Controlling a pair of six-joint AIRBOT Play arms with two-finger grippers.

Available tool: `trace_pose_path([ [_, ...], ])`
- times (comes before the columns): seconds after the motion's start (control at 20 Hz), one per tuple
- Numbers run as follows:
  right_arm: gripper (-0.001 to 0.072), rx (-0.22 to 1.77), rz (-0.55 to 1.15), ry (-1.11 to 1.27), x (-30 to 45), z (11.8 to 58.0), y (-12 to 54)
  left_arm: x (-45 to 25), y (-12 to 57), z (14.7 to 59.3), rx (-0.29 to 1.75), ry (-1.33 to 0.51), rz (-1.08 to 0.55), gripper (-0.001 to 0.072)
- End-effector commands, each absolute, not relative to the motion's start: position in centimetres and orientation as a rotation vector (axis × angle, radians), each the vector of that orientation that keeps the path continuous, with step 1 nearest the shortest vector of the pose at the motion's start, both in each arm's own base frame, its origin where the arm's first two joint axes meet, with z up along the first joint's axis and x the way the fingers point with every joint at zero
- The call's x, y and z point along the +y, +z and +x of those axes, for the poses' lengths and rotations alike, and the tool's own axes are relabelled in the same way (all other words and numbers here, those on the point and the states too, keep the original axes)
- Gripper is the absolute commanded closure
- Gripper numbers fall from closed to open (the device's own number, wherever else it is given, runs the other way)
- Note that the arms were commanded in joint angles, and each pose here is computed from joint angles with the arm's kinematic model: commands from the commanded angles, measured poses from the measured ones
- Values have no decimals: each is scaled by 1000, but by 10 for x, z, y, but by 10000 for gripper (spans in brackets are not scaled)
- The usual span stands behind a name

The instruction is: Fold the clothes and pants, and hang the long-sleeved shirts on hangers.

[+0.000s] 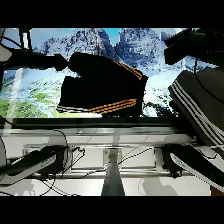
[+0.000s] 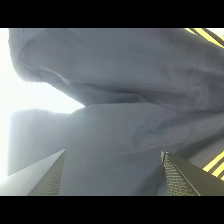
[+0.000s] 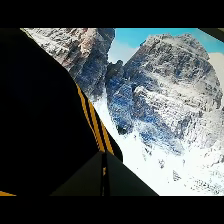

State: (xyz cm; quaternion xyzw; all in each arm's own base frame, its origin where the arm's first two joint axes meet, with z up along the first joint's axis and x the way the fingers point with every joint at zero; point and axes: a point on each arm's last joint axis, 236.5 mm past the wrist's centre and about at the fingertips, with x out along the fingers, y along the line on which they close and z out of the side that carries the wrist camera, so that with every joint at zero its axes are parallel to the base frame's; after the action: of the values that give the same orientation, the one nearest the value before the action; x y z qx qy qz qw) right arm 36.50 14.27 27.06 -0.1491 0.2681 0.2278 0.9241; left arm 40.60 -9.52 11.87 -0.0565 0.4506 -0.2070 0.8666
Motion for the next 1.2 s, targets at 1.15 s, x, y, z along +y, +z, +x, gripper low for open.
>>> trace_pose_path([
  [1.15, 678, 1383, 373, 420, 47, 273, 23, -95, 119, 406, 942, -433, -118, 7],
])
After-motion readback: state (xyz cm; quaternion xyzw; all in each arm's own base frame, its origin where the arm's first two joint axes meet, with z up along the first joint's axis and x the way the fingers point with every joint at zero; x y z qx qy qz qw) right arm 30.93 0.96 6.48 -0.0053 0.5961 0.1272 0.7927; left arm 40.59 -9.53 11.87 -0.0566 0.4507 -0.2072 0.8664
